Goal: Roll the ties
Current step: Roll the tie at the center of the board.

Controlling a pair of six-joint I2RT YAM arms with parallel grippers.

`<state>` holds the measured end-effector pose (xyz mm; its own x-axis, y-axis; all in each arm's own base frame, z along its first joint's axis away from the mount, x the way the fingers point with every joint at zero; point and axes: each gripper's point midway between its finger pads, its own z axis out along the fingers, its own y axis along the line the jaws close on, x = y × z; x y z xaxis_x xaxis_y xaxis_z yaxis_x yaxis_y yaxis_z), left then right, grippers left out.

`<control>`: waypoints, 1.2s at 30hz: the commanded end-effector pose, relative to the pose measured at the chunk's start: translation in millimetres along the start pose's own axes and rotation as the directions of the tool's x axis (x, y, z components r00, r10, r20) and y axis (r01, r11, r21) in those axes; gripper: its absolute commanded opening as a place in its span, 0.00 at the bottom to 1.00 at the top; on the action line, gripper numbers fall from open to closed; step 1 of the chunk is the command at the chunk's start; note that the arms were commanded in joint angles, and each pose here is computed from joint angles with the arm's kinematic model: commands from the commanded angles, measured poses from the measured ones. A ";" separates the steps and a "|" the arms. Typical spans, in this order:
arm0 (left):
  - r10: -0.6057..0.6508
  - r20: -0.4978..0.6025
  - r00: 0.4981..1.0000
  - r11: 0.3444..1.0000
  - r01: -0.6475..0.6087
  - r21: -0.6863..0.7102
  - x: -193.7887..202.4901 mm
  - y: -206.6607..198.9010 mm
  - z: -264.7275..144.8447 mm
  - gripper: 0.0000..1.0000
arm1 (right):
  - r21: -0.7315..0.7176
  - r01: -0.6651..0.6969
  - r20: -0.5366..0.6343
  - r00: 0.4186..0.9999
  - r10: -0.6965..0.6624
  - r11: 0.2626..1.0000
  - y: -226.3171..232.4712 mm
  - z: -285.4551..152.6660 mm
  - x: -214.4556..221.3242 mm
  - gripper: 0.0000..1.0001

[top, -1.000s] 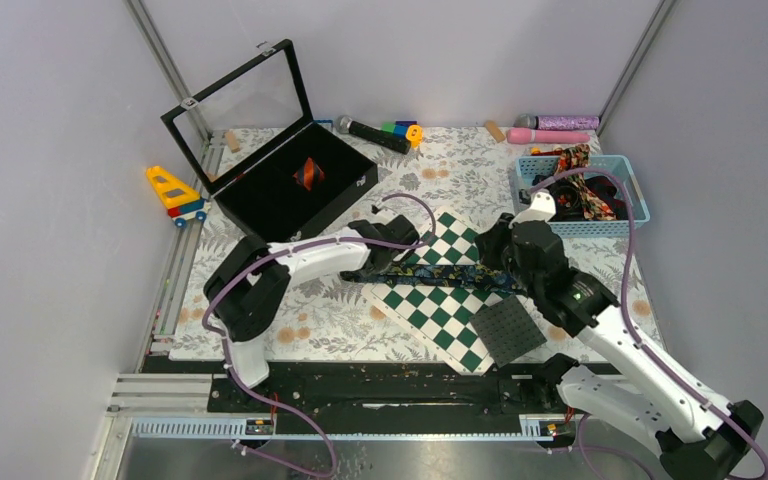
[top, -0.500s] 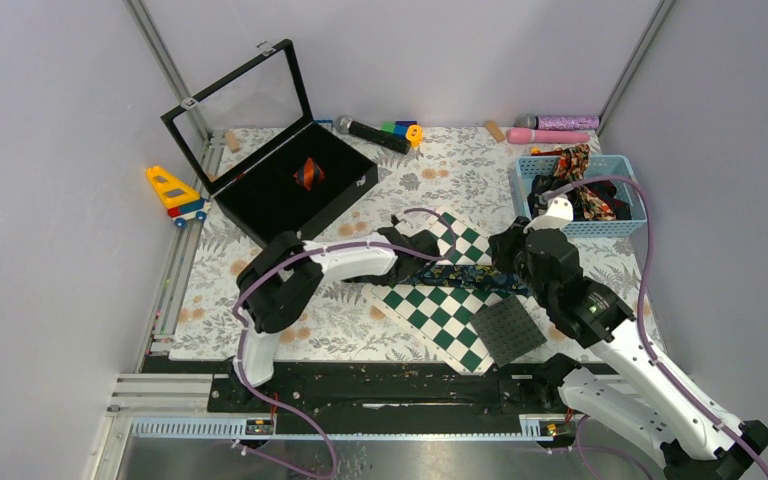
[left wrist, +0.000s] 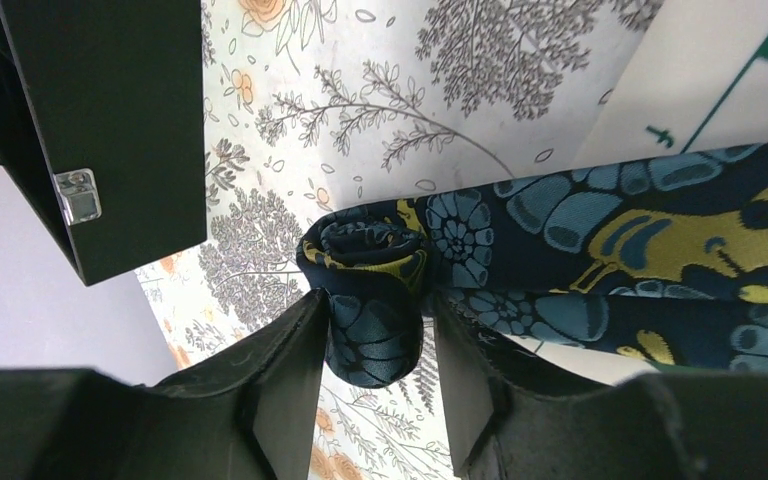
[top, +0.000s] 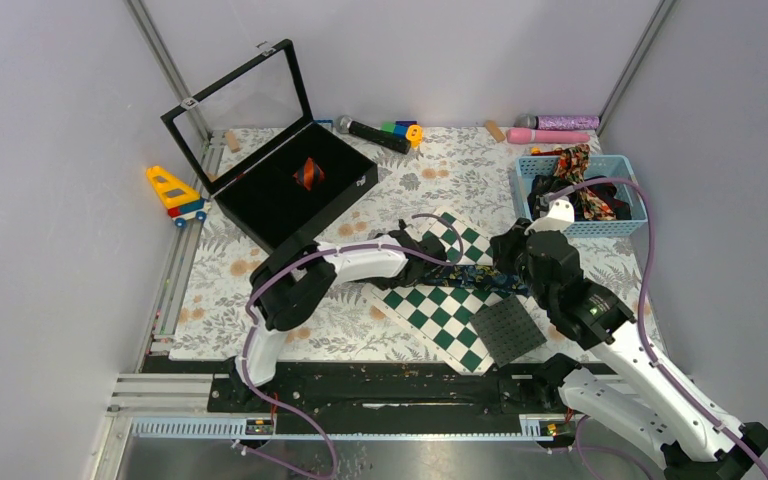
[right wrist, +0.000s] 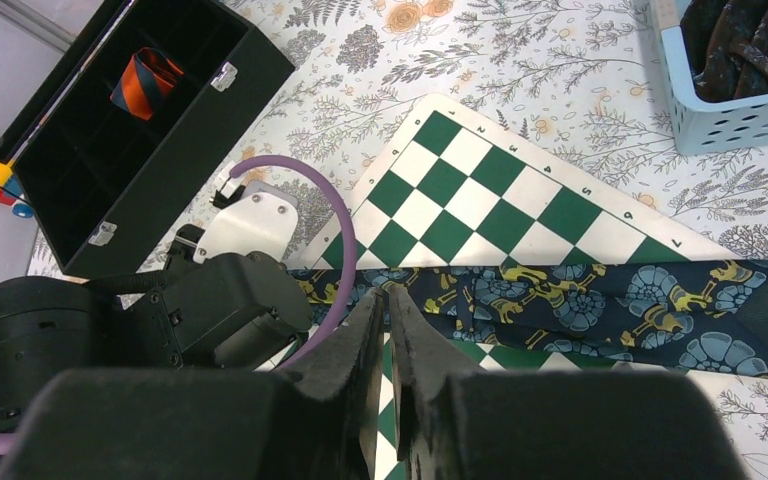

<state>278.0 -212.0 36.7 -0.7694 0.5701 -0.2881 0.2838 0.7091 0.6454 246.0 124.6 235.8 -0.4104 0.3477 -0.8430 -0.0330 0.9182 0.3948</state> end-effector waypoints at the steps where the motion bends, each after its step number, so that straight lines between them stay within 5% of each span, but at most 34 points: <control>1: -0.002 0.022 1.000 1.000 0.002 0.028 -14.7 -6.7 -7.9 0.44 | 0.034 0.008 0.021 1.000 -0.009 0.999 -7.7 1.1 -2.6 0.13; 22: 0.004 0.021 1.000 0.995 -0.006 0.095 -15.0 -18.7 -13.1 0.42 | 0.023 0.002 0.014 1.000 -0.002 1.000 -5.6 1.0 -1.0 0.14; 36: -0.144 0.138 0.980 0.978 0.121 0.167 -42.4 13.3 -54.8 0.54 | 0.016 -0.003 0.034 0.999 0.002 1.000 3.8 -3.1 -19.8 0.16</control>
<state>279.5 -238.6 61.2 -0.7477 0.5563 -0.3627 0.3076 0.7741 0.5533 247.2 125.6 232.4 -0.4289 0.3333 -0.8396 -0.0252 0.9247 0.3800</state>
